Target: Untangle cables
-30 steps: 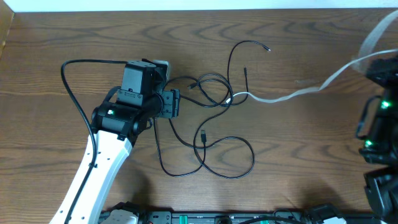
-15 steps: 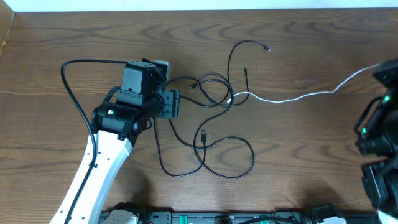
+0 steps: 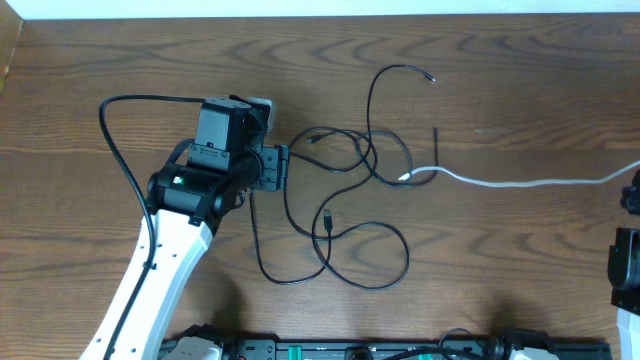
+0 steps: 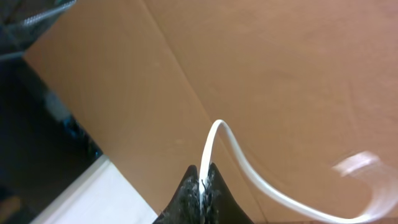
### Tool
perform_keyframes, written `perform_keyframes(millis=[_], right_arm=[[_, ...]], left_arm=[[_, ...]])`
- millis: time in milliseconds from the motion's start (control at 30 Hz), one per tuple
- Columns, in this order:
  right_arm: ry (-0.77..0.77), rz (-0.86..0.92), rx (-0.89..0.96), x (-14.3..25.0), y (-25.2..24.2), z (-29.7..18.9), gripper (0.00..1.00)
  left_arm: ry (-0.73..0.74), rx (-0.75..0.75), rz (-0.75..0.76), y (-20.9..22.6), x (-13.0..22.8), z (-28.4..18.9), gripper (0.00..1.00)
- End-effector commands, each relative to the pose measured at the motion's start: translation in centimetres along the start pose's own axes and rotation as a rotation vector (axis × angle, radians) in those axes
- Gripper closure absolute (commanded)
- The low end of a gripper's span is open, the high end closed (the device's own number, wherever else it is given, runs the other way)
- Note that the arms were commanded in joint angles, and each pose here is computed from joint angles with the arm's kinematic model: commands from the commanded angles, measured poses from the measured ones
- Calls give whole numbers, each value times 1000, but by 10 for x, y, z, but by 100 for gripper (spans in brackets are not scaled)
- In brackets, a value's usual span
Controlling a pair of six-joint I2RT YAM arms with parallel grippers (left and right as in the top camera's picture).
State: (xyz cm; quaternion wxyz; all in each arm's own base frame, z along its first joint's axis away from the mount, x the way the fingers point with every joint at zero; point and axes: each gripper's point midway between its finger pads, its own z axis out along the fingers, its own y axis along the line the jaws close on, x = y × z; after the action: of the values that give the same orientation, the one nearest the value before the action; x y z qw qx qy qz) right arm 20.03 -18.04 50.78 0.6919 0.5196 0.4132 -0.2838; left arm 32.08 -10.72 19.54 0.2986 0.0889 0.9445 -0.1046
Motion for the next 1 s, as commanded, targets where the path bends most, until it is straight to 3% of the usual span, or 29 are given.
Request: perform_keyframes(millis=[0,233,433,533,667,867,967], right_arm=[[65,-67,-141,15,21,-2,99],[464,-83,-554,119,91,-35,99],[882,-120,-1078,208,157,-121,99],[978,-177,-1219,236,165,-148,99],[947,-319,-1174,270,162,-135,99],[738,-416,-708,269,126,-49,99],[721,-426,-587,268,108,-34,99]], left_arm=[[-4,-8,11,2,-1,-2,31],[-2,-7,11,2,0,-2,31],[16,98,10,-16,3,-1,31],[25,99,8,-16,4,2,31],[38,97,7,-15,6,5,31],[41,97,7,-15,7,5,31],[40,97,6,-15,7,5,31]])
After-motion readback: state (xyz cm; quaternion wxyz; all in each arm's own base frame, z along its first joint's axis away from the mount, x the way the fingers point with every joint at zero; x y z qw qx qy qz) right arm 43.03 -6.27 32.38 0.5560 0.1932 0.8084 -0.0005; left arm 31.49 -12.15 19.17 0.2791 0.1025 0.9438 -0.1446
